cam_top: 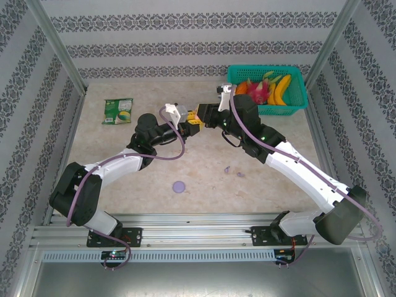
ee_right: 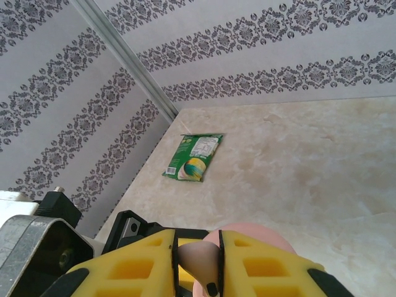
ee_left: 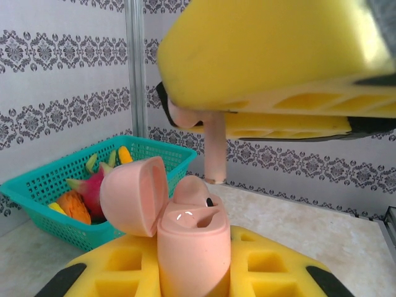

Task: Insert the wireless bluetooth earbuds into the charging case

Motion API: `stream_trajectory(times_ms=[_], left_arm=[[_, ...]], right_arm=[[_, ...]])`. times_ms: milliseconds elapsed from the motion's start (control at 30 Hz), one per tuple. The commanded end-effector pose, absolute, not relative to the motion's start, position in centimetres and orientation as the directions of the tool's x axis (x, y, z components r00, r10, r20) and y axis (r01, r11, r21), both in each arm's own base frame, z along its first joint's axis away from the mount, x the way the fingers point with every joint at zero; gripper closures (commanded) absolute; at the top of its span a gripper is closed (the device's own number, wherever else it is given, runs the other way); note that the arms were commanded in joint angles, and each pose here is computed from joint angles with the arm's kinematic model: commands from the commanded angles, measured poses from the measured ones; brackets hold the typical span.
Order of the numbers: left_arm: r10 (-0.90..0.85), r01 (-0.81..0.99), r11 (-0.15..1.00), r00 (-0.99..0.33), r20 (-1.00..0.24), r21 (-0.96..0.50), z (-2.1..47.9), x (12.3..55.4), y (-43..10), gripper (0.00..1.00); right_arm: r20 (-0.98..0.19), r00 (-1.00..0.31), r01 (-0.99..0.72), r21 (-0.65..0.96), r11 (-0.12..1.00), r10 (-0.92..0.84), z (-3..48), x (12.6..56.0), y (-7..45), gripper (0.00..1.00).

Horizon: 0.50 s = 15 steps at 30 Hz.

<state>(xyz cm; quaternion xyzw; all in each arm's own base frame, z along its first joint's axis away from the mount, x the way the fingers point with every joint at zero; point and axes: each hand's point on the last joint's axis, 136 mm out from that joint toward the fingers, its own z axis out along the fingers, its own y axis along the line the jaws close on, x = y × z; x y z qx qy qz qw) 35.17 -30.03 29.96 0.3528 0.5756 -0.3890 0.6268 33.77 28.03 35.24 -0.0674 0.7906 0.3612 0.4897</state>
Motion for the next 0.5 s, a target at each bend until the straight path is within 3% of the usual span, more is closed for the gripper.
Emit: stream_trajectory(times_ms=[0,467], left_arm=[[-0.096,0.906,0.421,0.089,-0.991,0.04,31.7,34.6,-30.8,1.0],[-0.103,0.907,0.419,0.102,-0.989,0.05,32.2,34.4,-30.7,1.0]], right_arm=[[-0.825,-0.507,-0.466,0.506,0.726,0.25,35.0,34.1,28.1,0.78],[-0.813,-0.531,-0.432,0.502,0.75,0.239,32.9,34.9,27.7,0.79]])
